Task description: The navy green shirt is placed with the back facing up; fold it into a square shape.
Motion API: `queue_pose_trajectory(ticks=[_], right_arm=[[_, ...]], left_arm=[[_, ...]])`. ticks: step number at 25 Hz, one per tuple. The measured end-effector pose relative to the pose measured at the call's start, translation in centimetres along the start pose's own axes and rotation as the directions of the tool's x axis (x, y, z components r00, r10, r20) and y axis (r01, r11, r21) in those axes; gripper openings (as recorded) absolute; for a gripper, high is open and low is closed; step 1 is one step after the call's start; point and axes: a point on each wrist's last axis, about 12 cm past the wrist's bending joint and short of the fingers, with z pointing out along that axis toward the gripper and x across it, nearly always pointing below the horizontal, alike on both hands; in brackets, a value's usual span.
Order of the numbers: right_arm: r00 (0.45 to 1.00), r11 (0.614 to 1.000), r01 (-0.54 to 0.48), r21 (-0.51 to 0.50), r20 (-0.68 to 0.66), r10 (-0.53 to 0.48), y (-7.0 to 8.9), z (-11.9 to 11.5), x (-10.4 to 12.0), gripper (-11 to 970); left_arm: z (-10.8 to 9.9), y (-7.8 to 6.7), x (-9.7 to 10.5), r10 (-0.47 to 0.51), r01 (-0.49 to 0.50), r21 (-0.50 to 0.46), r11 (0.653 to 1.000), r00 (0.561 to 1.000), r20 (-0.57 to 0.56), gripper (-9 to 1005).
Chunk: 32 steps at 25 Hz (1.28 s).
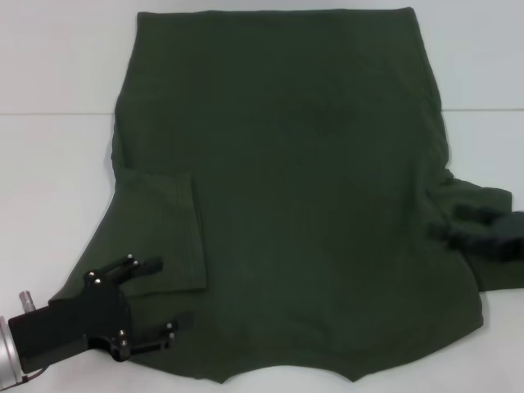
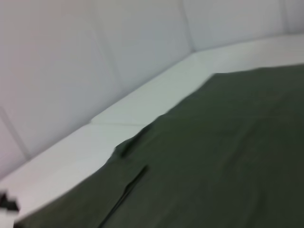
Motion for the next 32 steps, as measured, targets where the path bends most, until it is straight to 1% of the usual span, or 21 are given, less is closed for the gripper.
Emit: queue_pose_trajectory(ticks=[3, 5, 6, 9, 11, 14, 16, 20, 26, 32], right_arm=[[0.991, 0.990, -0.129, 0.050, -0.037, 0.131, -0.8, -2.7, -2.7, 891], [0.969, 0.970, -0.224, 0.097, -0.086, 0.233, -1.1, -4.2, -4.6, 891], [0.955, 0.957, -0.263, 0.120, -0.107, 0.275, -1.2, -4.7, -5.2, 891], [0.879, 0.881, -0.399, 0.253, -0.169, 0.447, -1.7, -6.0, -6.8, 891], [0.830, 0.831, -0.437, 0.343, -0.202, 0.520, -2.2, -6.6, -7.5, 891], [0.801, 0.799, -0.422, 0.428, -0.237, 0.550, -2.8, -7.0, -8.5, 890], [0.794, 0.789, -0.411, 0.457, -0.246, 0.556, -3.1, -7.1, -8.9, 890], [0.786, 0.770, -0.388, 0.506, -0.254, 0.563, -3.8, -6.2, -9.0, 890], [0.764, 0.774, -0.389, 0.500, -0.294, 0.574, -4.5, -3.4, -7.8, 889], [0.769, 0.781, -0.361, 0.511, -0.311, 0.559, -4.8, -1.9, -7.2, 887]], left_arm=[[-0.3, 0.0, -0.1, -0.013, 0.013, -0.001, 1.000, 1.000, 0.012, 811], [-0.4, 0.2, -0.3, -0.015, 0.015, -0.001, 1.000, 1.000, 0.016, 879], [-0.4, 0.2, -0.4, -0.015, 0.014, 0.001, 1.000, 1.000, 0.017, 884], [-0.3, 0.4, -0.6, -0.012, 0.012, 0.008, 1.000, 1.000, 0.023, 898], [-0.2, 0.5, -0.8, -0.011, 0.011, 0.014, 1.000, 0.999, 0.030, 908], [-0.1, 0.6, -0.9, -0.013, 0.013, 0.016, 1.000, 0.999, 0.033, 908], [0.0, 0.6, -0.9, -0.015, 0.015, 0.014, 1.000, 0.999, 0.032, 908], [0.0, 0.7, -1.0, -0.018, 0.018, 0.012, 1.000, 0.999, 0.032, 908], [-0.1, 0.8, -1.0, -0.024, 0.024, 0.000, 1.000, 0.999, 0.040, 908], [-0.2, 0.7, -0.9, -0.029, 0.030, -0.006, 1.000, 0.999, 0.042, 908]])
